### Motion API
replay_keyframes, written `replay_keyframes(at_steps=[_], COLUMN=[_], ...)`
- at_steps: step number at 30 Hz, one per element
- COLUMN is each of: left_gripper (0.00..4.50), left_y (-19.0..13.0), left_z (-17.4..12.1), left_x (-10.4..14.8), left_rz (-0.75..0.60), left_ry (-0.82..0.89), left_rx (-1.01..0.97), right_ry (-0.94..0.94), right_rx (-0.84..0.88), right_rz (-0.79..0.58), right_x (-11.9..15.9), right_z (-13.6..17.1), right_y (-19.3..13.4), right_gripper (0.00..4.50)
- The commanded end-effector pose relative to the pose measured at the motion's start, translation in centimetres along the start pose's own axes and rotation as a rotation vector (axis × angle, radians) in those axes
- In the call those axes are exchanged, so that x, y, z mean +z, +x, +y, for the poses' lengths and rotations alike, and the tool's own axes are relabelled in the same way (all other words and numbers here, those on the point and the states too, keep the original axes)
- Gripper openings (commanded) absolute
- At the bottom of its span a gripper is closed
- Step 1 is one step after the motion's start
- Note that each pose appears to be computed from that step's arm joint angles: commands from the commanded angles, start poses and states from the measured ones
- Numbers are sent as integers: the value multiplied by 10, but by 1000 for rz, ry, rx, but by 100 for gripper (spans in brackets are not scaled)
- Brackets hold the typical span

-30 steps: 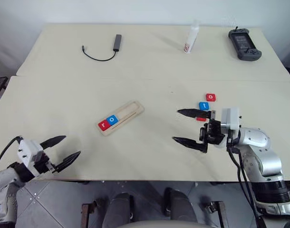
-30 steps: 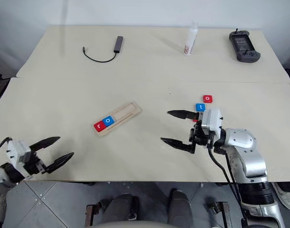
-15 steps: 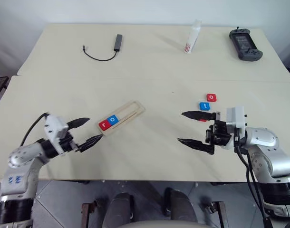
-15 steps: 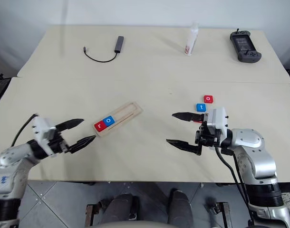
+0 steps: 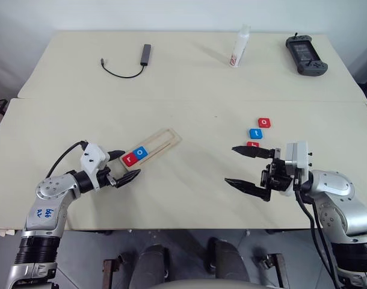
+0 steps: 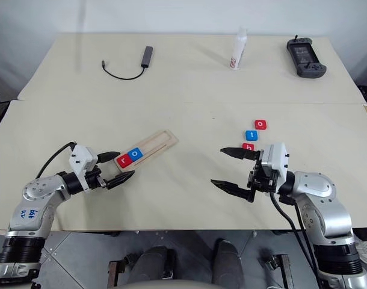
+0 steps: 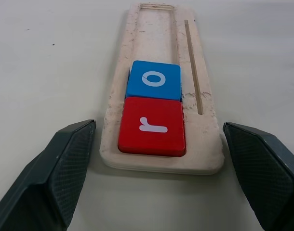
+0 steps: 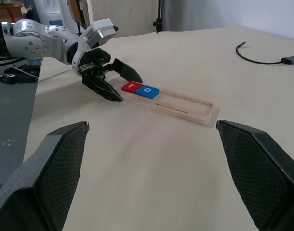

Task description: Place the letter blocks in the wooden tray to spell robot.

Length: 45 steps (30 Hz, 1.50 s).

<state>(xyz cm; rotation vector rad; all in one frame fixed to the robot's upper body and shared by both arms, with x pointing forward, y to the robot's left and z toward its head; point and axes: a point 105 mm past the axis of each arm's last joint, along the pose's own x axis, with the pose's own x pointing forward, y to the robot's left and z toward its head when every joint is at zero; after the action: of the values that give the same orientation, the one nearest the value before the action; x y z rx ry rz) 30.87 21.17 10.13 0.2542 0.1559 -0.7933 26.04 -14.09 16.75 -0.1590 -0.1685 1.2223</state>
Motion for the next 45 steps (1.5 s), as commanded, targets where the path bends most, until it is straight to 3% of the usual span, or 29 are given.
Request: replay_keyframes(at_steps=[1, 5, 6, 10, 15, 22, 29, 31, 33, 35, 40, 45], left_gripper=[450, 345, 340, 340, 340, 340, 340, 340, 413, 448, 448, 448], left_y=[0, 3, 5, 16, 40, 79, 107, 109, 110, 107, 91, 52], left_z=[-6, -13, -14, -21, -43, -78, -84, -83, -81, -81, -73, -44], left_x=[-14, -16, -13, 12, 35, 41, 44, 45, 47, 48, 49, 42], left_rz=[61, 66, 48, -66, -97, -47, -33, -38, -47, -59, -102, -181], left_ry=[-26, -8, 5, 94, 234, 371, 375, 355, 326, 311, 317, 307], left_rx=[-56, -122, -137, -209, -381, -628, -665, -657, -642, -648, -643, -567], right_ry=[-54, -60, -61, -67, -78, -48, 0, 6, 13, 16, 5, -12], right_rx=[-4, -8, -8, -27, -100, -243, -366, -385, -400, -414, -508, -659], right_rz=[-29, -25, -22, 1, 41, 113, 163, 166, 171, 173, 194, 217], right_x=[11, 10, 10, 8, 7, 4, -2, -3, -5, -7, -11, -19], right_z=[-2, -4, -4, -4, -2, 12, 25, 27, 30, 31, 31, 43], right_y=[-1, -2, -3, -11, -33, -72, -99, -103, -106, -108, -125, -159], right_gripper=[444, 450, 450, 450, 450, 450, 450, 450, 450, 450, 450, 450])
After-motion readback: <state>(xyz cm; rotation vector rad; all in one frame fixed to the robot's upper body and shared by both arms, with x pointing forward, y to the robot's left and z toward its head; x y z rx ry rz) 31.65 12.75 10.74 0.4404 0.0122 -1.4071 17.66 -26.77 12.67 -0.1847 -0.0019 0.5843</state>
